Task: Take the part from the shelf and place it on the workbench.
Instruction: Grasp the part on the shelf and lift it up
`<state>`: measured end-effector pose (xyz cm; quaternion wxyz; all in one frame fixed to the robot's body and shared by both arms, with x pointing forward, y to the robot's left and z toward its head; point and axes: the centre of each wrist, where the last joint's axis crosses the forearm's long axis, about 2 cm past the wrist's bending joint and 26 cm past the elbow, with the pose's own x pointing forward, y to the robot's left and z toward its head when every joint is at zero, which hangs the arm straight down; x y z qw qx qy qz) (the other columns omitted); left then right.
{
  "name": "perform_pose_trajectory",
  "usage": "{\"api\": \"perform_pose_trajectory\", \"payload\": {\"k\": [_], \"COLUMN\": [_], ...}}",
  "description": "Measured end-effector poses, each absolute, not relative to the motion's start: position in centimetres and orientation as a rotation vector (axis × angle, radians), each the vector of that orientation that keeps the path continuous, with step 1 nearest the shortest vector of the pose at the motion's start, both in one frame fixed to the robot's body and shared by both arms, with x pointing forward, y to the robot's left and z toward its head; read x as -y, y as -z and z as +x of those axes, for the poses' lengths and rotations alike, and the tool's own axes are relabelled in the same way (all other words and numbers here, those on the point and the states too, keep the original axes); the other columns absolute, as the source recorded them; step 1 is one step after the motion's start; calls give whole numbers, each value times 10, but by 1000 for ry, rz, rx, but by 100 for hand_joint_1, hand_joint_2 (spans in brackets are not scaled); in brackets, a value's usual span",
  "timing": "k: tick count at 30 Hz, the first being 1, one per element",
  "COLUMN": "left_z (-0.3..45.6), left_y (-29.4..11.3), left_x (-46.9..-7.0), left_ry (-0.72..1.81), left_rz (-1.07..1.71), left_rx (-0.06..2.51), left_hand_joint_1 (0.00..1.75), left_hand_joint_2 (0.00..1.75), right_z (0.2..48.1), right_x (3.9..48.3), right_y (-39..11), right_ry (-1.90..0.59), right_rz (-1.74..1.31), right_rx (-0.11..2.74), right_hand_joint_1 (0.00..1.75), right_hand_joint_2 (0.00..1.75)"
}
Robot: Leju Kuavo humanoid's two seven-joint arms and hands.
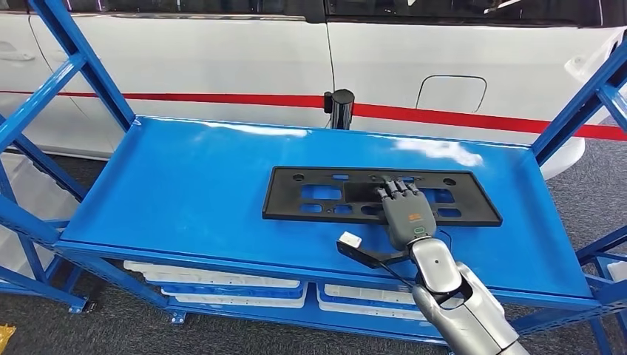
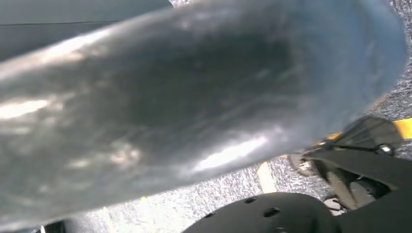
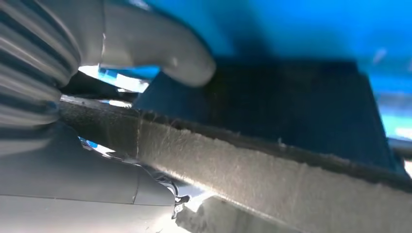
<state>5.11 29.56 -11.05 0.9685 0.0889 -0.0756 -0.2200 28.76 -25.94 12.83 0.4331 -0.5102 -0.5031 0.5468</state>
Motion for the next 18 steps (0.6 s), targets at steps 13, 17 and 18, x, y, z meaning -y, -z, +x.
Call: {"api": "perform_pose_trajectory", "payload": {"k": [13,17,18], "left_z": [49,47,47], "left_y": [111,111,111], "left_x": [-296,-296,-297], "left_ry": [410,402,401], "left_rz": [163,169,172], "left_rx": [190,188,187], "left_hand_joint_1": [0,0,0], "left_hand_joint_2": [0,0,0], "right_z": [288,277,274], "right_x": [262,259,258], "right_y": [-126,-126,-127], "right_ry": [-1326,-1275,-1255], "right_rz": [-1208,-1209,-1212], "right_rx": [1293,1384,1417], "right_hand_joint_1": [175,175,175], "right_hand_joint_2": [175,175,175]}}
